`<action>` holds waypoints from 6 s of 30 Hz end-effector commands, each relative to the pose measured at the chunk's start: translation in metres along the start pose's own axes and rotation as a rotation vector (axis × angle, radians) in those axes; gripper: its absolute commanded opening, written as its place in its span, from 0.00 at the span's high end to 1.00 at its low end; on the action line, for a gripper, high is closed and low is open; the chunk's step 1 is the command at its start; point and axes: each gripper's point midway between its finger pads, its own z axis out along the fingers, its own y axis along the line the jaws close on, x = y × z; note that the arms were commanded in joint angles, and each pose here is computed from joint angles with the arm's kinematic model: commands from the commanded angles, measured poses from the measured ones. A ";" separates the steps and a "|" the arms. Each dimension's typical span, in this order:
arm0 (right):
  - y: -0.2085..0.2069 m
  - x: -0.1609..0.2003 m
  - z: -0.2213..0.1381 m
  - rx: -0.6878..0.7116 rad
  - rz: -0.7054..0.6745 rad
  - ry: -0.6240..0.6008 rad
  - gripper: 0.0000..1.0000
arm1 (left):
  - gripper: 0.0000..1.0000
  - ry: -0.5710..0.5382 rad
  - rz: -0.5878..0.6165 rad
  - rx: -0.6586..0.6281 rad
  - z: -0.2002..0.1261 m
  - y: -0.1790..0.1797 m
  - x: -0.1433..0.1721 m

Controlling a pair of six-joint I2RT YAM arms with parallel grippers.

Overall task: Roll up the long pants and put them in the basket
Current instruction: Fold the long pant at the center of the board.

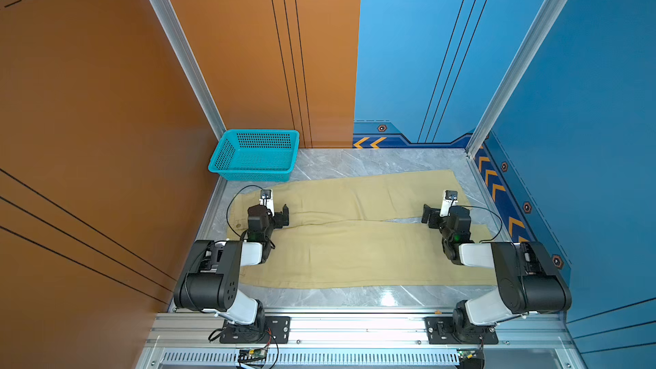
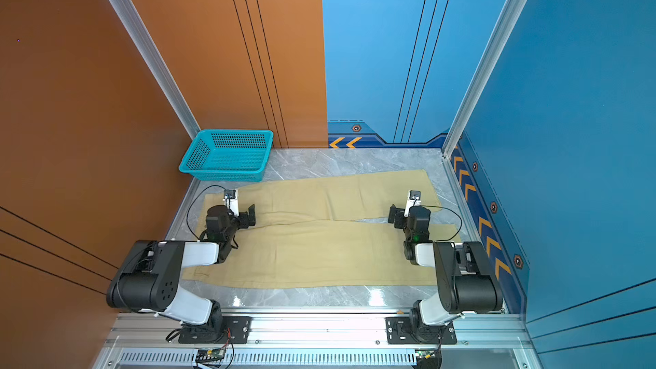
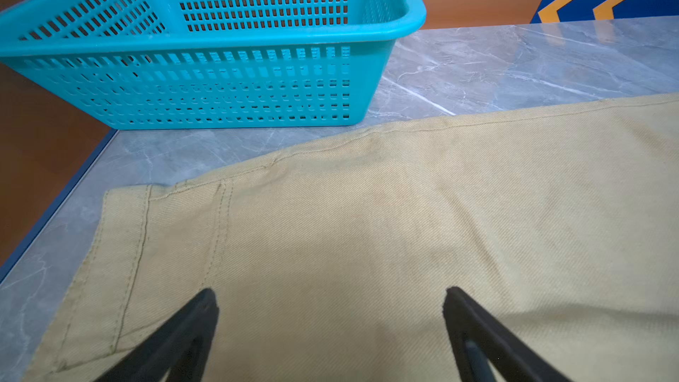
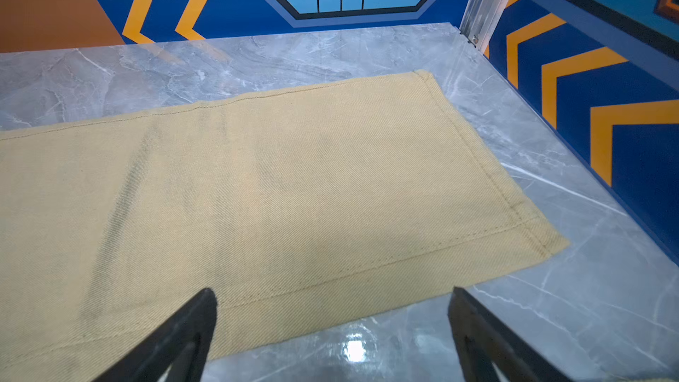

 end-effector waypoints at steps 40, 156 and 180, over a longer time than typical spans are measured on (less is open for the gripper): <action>-0.043 -0.064 -0.043 0.389 0.120 0.176 0.00 | 0.02 0.062 -0.242 -0.518 -0.054 0.075 -0.045; -0.171 0.153 -0.197 0.877 1.024 0.800 0.04 | 1.00 0.552 -1.309 -0.722 -0.157 0.147 0.046; -0.197 0.165 -0.199 0.944 1.026 0.862 0.42 | 1.00 0.544 -1.330 -0.756 -0.161 0.159 0.049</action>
